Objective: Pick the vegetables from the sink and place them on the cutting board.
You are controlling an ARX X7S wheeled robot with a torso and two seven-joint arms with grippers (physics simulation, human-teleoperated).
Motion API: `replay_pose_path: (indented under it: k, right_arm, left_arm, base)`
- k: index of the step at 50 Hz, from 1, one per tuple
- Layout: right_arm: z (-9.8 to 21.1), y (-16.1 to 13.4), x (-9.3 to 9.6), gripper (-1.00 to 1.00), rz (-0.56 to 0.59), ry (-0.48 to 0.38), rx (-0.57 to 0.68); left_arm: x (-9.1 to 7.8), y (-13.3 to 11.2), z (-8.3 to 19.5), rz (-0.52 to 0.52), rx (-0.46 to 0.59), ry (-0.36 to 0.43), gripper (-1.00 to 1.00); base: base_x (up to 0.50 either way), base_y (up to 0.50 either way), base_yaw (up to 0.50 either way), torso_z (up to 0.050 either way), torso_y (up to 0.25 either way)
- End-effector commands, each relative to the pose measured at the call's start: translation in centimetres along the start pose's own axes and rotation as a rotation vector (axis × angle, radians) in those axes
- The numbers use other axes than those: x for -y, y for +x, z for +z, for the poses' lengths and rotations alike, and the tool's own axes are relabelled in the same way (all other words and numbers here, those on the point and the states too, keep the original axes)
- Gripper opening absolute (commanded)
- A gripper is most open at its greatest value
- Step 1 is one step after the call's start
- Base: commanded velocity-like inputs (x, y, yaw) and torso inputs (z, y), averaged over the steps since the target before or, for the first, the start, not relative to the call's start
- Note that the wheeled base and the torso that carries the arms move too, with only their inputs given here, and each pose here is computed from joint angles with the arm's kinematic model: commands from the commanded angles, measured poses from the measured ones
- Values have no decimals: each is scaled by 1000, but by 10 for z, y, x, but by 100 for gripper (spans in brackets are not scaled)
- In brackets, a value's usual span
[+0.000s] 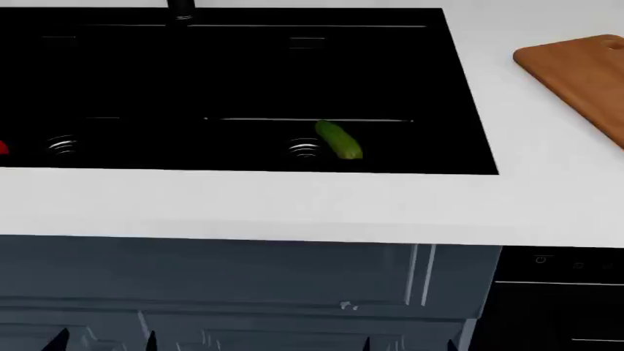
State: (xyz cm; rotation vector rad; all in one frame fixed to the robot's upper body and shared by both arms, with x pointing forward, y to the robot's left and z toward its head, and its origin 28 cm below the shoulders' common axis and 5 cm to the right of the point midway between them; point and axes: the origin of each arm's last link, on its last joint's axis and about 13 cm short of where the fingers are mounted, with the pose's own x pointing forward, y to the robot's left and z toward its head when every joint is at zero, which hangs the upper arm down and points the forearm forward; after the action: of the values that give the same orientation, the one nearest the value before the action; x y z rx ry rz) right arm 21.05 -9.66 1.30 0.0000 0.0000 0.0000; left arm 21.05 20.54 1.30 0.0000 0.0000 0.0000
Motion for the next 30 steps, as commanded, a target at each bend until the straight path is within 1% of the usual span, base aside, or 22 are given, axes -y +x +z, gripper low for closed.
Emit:
replay_pose_path:
  k: [1,2,5,9,10,11,12,15,17,20,23,30]
  right_arm:
    - [0,-1,0,100,0,0,0]
    - [0,0,-1,100,5,10,1]
    - [-1,1,-1,100,10,10,-3]
    - [-2,2,-1,100,4,14,-12]
    - [-2,2,0,100,3,11,-15]
    - [-3,2,-1,100,-1,1,-19]
    - [-3,3,0,100,-3,0,-66]
    - [-2,3,-1,100,3,-10,-52]
    - [-3,4,-1,100,2,-31,-59]
    - [-1,3,-2,100,7,-63,-47]
    - [-1,2,-3,100,6,-93,-37]
    - [-1,2,-3,100,4,-95,-33]
  left_arm:
    - [0,-1,-1,0,0,9,100]
    - [0,-1,1,-1,-1,-1,100]
    - [0,-1,1,1,-3,9,100]
    - [1,-1,1,5,6,36,100]
    - [1,-1,1,17,20,67,100]
    - [1,-1,0,6,3,26,100]
    - [2,-2,2,-8,6,5,100]
    - [1,-1,1,-3,14,3,100]
    - [1,-2,3,-1,12,4,100]
    - [1,-2,3,-1,11,6,100]
    - [1,-2,2,0,11,7,100]
    - [0,-1,1,4,12,10,100]
  base:
    - [0,0,0,0,0]
    - [0,0,0,0,0]
    - [0,0,0,0,0]
    - [0,0,0,0,0]
    - [0,0,0,0,0]
    - [0,0,0,0,0]
    - [-160,8,0,0,0]
    - [-500,210,0,0,0]
    - [-500,223,0,0,0]
    - [-402,448,0,0,0]
    - [-100,500,0,0,0]
    - [0,500,0,0,0]
